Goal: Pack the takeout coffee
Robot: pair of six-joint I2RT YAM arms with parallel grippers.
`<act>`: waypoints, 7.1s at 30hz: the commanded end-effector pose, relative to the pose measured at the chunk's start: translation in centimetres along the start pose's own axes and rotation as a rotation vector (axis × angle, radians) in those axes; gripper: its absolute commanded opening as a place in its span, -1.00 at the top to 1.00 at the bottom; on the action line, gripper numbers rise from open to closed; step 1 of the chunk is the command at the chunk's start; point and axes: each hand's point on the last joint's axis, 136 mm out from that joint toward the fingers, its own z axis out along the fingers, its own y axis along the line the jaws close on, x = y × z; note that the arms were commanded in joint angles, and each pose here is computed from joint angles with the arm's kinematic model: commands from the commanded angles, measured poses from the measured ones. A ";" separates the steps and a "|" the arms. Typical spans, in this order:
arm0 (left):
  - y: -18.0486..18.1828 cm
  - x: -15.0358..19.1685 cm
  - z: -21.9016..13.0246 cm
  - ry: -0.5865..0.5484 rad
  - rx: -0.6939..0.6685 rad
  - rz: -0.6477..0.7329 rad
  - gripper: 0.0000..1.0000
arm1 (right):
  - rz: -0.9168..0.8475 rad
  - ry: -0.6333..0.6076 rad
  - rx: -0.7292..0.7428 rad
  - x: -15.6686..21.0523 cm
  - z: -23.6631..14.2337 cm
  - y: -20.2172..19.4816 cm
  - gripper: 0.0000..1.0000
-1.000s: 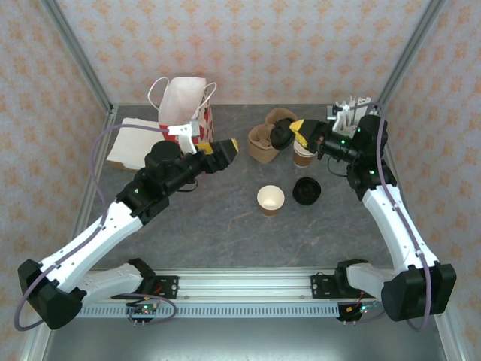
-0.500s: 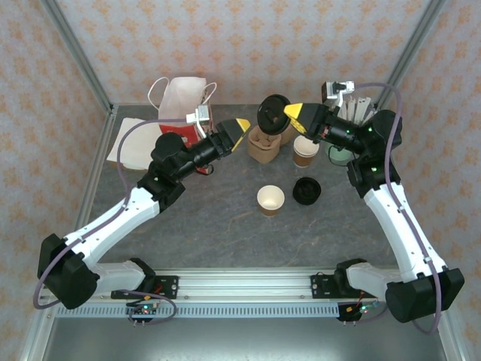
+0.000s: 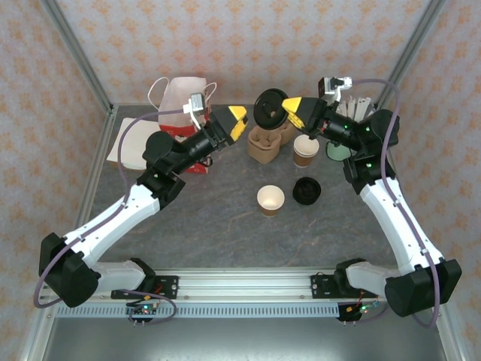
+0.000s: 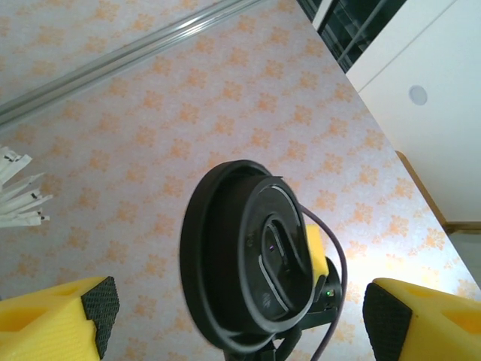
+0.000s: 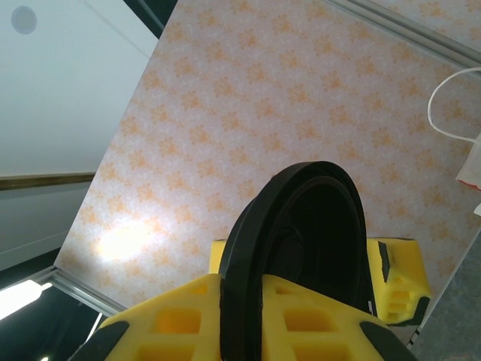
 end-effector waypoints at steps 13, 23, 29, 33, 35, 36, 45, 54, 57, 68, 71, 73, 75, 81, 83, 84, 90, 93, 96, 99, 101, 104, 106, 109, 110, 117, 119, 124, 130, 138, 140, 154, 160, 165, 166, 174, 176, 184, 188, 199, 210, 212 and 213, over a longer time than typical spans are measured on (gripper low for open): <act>-2.2 -0.1 1.8 0.053 0.062 0.034 -0.78 | -0.067 0.021 -0.087 0.9 0.6 3.7 0.69; -2.6 0.4 2.2 0.074 0.070 0.046 -0.36 | -0.053 0.027 -0.088 1.1 1.1 3.3 0.68; -2.3 0.4 1.8 0.063 0.056 0.051 -0.03 | -0.051 0.039 -0.058 1.5 1.1 2.6 0.67; -2.0 0.6 1.6 0.069 0.041 0.061 0.18 | -0.051 0.036 -0.040 1.6 1.0 2.0 0.63; -2.0 0.7 1.5 0.076 0.029 0.077 0.28 | -0.048 0.038 -0.023 1.7 1.0 1.5 0.60; -1.9 0.7 1.4 0.077 0.019 0.085 0.34 | -0.046 0.035 -0.014 1.7 0.9 1.3 0.58; -0.3 1.3 0.4 0.090 -0.071 0.135 0.58 | -0.078 0.034 0.155 2.3 0.2 -1.8 0.05; 4.8 4.5 -0.8 0.201 -0.316 0.297 0.62 | -0.396 0.033 0.733 3.4 -7.0 -8.0 -0.62; 7.1 5.6 -1.2 0.232 -0.383 0.308 0.62 | -0.479 0.076 0.775 4.3 -8.2 -8.5 -0.70; 10.9 8.6 -2.0 0.279 -0.478 0.320 0.62 | -1.006 0.361 0.615 9.9 -9.5 -7.1 -0.99; 11.5 9.5 -2.1 0.300 -0.483 0.318 0.63 | -1.150 0.456 0.584 11.2 -9.9 -7.4 -0.99; 12.0 9.9 -2.1 0.315 -0.490 0.314 0.63 | -1.211 0.520 0.584 11.7 -10.2 -8.0 -0.98; 12.2 10.2 -2.1 0.323 -0.493 0.313 0.63 | -1.269 0.580 0.596 12.0 -10.4 -8.7 -0.98; 13.2 11.0 -2.3 0.341 -0.508 0.294 0.63 | -1.457 0.773 0.681 12.4 -10.4 -11.5 -0.98; 13.4 11.2 -2.4 0.345 -0.508 0.284 0.63 | -1.500 0.810 0.705 12.2 -10.0 -12.3 -0.99; 13.4 11.2 -2.4 0.343 -0.505 0.280 0.63 | -1.519 0.829 0.713 12.2 -9.8 -12.6 -0.98; 13.8 11.6 -2.6 0.353 -0.511 0.265 0.63 | -1.543 0.870 0.726 11.8 -8.7 -14.0 -0.98; 13.8 11.8 -2.5 0.359 -0.508 0.264 0.63 | -1.543 0.889 0.725 11.7 -8.2 -14.7 -0.98; 13.8 11.9 -2.4 0.363 -0.503 0.259 0.63 | -1.540 0.887 0.712 11.5 -7.4 -15.1 -0.98; 13.8 12.1 -2.4 0.368 -0.503 0.260 0.63 | -1.543 0.881 0.703 11.3 -6.7 -15.4 -0.98; 13.8 12.2 -2.3 0.368 -0.500 0.260 0.63 | -1.545 0.886 0.695 11.3 -6.5 -15.6 -0.98; 13.7 12.2 -2.3 0.373 -0.503 0.265 0.63 | -1.550 0.879 0.692 11.1 -6.0 -15.9 -0.98; 13.7 12.3 -2.3 0.376 -0.502 0.266 0.63 | -1.548 0.881 0.691 11.0 -5.8 -16.1 -0.98; 13.6 12.3 -2.3 0.379 -0.497 0.268 0.63 | -1.542 0.889 0.687 11.0 -5.5 -16.3 -0.99; 13.6 12.3 -2.4 0.380 -0.497 0.268 0.63 | -1.539 0.893 0.683 11.1 -5.5 -16.4 -0.99; 13.6 12.4 -2.4 0.380 -0.497 0.270 0.63 | -1.514 0.934 0.659 11.7 -5.5 -16.8 -0.79; 13.6 12.4 -2.4 0.383 -0.497 0.271 0.63 | -1.508 0.938 0.648 11.9 -5.4 -16.8 -0.75; 13.6 12.5 -2.3 0.386 -0.494 0.275 0.63 | -1.500 0.940 0.624 12.2 -5.2 -16.7 -0.68; 13.7 12.7 -2.3 0.394 -0.500 0.280 0.63 | -1.493 0.920 0.592 12.4 -4.7 -16.2 -0.67; 13.7 12.8 -2.2 0.396 -0.495 0.281 0.63 | -1.473 0.918 0.570 12.7 -4.4 -16.1 -0.59; 13.6 12.8 -2.2 0.396 -0.493 0.281 0.63 | -1.465 0.923 0.568 12.8 -4.4 -16.2 -0.57; 13.7 12.5 -2.4 0.382 -0.510 0.277 0.11 | -1.429 0.990 0.635 13.1 -6.0 -17.5 -0.46; 13.8 11.4 -3.3 0.345 -0.569 0.308 -0.50 | -1.372 1.041 0.661 14.2 -7.2 -19.2 -0.46; 14.8 9.8 -6.3 0.293 -0.704 0.341 -0.79 | -1.300 1.084 0.683 15.3 -8.6 -21.2 -0.46; 15.1 9.2 -7.1 0.267 -0.742 0.338 -0.84 | -1.283 1.089 0.686 15.5 -8.8 -21.6 -0.46; 18.6 7.4 -13.0 0.129 -0.867 0.178 -0.90 | -1.152 1.151 0.707 16.5 -9.8 -24.6 -0.46; 19.5 8.0 -13.7 0.138 -0.880 0.143 -0.91 | -1.124 1.167 0.726 16.5 -9.7 -25.3 -0.46; 22.6 9.7 -14.2 0.191 -0.944 0.080 -0.89 | -1.073 1.209 0.770 16.1 -9.2 -27.6 -0.45; 23.8 10.0 -14.2 0.193 -0.970 0.061 -0.89 | -1.066 1.238 0.780 15.9 -9.0 -28.2 -0.46; 25.7 10.8 -14.6 0.200 -1.019 0.010 -0.88 | -1.025 1.328 0.824 15.3 -9.3 -28.9 -0.46; 27.9 11.0 -17.6 0.171 -1.186 -0.015 -0.88 | -1.003 1.378 0.824 15.8 -9.0 -29.6 -0.46; 28.1 11.0 -18.2 0.171 -1.221 -0.015 -0.89 | -0.997 1.382 0.826 15.8 -9.0 -29.8 -0.46; 28.2 11.0 -18.4 0.173 -1.231 -0.015 -0.90 | -0.999 1.383 0.830 15.7 -9.0 -29.9 -0.46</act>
